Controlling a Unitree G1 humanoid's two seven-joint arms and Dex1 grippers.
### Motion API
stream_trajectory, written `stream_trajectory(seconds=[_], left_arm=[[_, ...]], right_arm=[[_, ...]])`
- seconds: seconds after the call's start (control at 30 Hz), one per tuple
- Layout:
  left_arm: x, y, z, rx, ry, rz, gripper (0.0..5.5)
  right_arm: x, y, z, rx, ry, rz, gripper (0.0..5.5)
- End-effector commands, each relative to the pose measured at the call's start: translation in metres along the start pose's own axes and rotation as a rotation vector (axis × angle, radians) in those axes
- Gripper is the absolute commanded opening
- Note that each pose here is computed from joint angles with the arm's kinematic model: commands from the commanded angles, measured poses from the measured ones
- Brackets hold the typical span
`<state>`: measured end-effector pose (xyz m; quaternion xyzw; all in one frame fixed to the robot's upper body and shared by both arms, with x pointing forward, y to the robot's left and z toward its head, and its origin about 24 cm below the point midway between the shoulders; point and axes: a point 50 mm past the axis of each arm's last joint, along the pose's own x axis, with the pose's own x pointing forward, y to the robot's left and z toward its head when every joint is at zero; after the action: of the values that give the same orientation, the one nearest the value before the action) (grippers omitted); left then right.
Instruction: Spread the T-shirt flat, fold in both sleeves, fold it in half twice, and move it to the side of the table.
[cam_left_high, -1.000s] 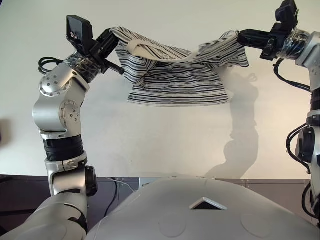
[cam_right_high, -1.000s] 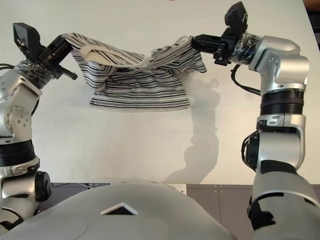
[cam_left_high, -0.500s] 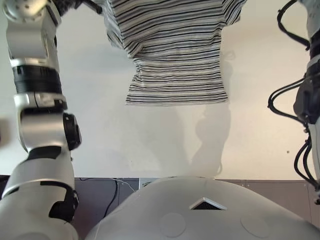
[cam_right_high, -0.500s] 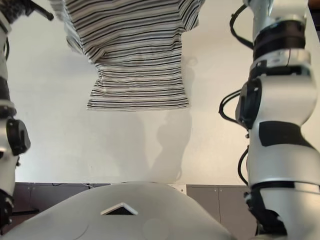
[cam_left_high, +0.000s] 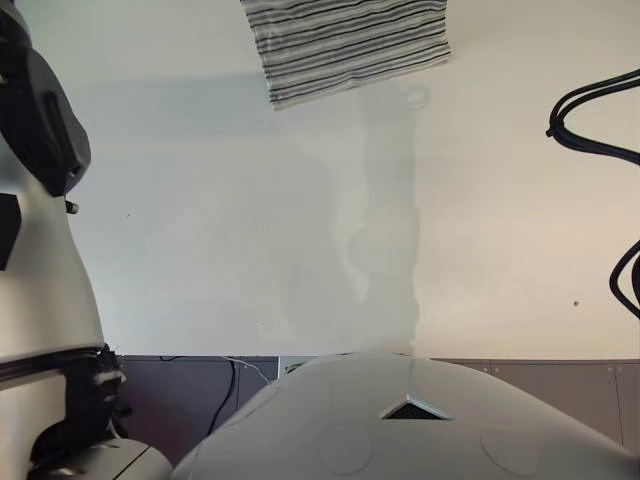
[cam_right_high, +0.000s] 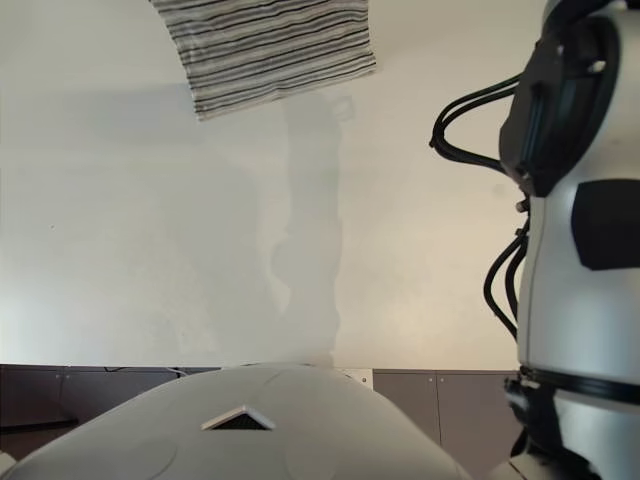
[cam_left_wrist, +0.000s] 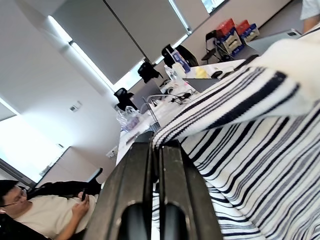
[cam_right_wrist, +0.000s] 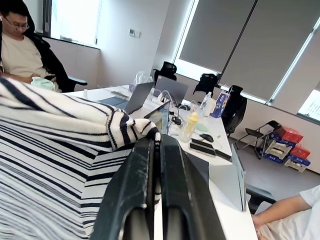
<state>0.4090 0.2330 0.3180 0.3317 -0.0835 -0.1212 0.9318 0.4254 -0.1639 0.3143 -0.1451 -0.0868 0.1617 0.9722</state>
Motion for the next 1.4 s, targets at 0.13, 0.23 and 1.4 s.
stream_trajectory(seconds=[0.13,0.23,1.4], left_arm=[[-0.009,0.016,0.032,0.055,-0.151,-0.074,0.1],[-0.019,0.002,0.014,0.04,-0.228,-0.289,0.1],[-0.288,-0.253,-0.075,-0.499,0.037,-1.279,0.1]], right_arm=[[-0.015,-0.029,0.028,0.04,-0.116,-0.009,0.14],[-0.023,-0.033,0.022,0.047,-0.124,0.143,0.14],[-0.274,0.035,-0.169,-0.09,0.718,1.442,0.14]])
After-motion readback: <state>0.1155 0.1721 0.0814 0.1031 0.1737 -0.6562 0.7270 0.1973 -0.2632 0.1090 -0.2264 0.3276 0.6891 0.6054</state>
